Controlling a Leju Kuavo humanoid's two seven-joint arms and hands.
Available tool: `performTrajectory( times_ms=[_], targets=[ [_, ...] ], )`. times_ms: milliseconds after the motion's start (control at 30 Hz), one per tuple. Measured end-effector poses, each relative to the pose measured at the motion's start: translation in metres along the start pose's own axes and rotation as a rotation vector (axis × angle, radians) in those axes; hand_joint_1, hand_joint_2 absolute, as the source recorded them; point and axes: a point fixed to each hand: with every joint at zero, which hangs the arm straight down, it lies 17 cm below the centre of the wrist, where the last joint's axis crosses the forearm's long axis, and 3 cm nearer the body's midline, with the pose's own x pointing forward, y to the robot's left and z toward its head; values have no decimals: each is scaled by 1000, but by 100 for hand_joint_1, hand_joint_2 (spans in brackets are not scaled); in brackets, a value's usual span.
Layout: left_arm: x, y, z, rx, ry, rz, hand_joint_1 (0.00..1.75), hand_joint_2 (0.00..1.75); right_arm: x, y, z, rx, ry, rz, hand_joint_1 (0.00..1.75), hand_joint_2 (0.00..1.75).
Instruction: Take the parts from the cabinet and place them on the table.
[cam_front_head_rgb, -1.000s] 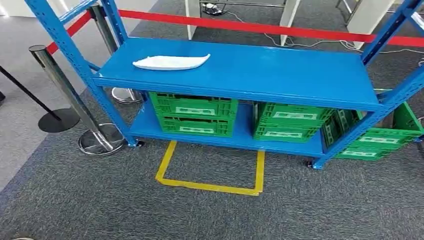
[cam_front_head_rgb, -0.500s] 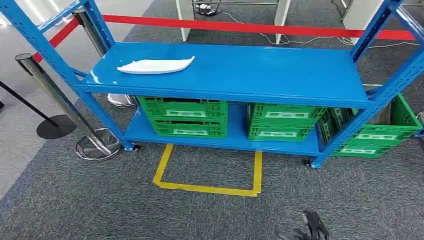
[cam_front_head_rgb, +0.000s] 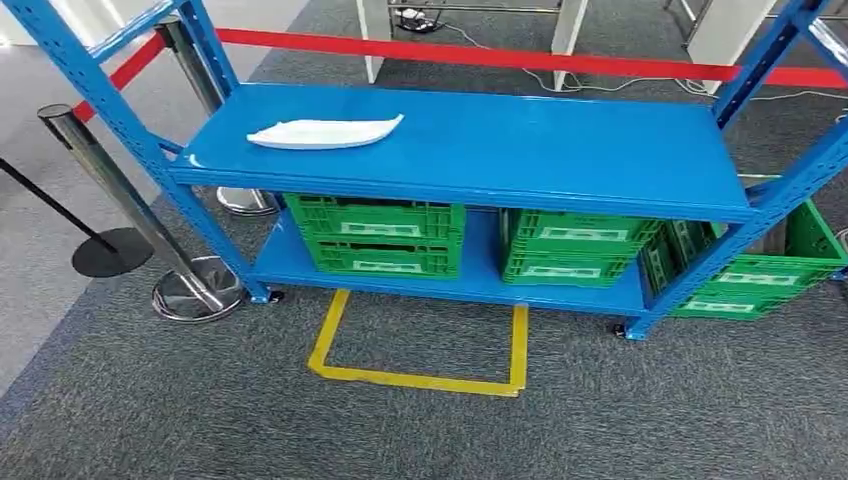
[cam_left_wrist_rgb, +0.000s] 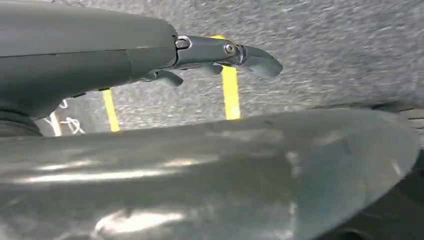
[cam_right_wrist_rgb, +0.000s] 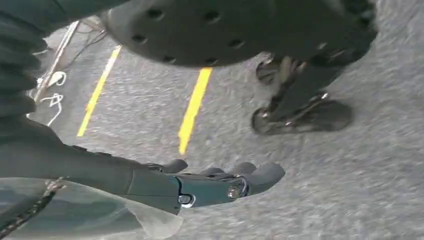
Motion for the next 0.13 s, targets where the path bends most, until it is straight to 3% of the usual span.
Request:
performTrajectory(
  times_ms=[133],
  targets=[
    [10,0,-1,1,-20,0,0,0,-7,0,1,-1,16,0,0,0]
  ],
)
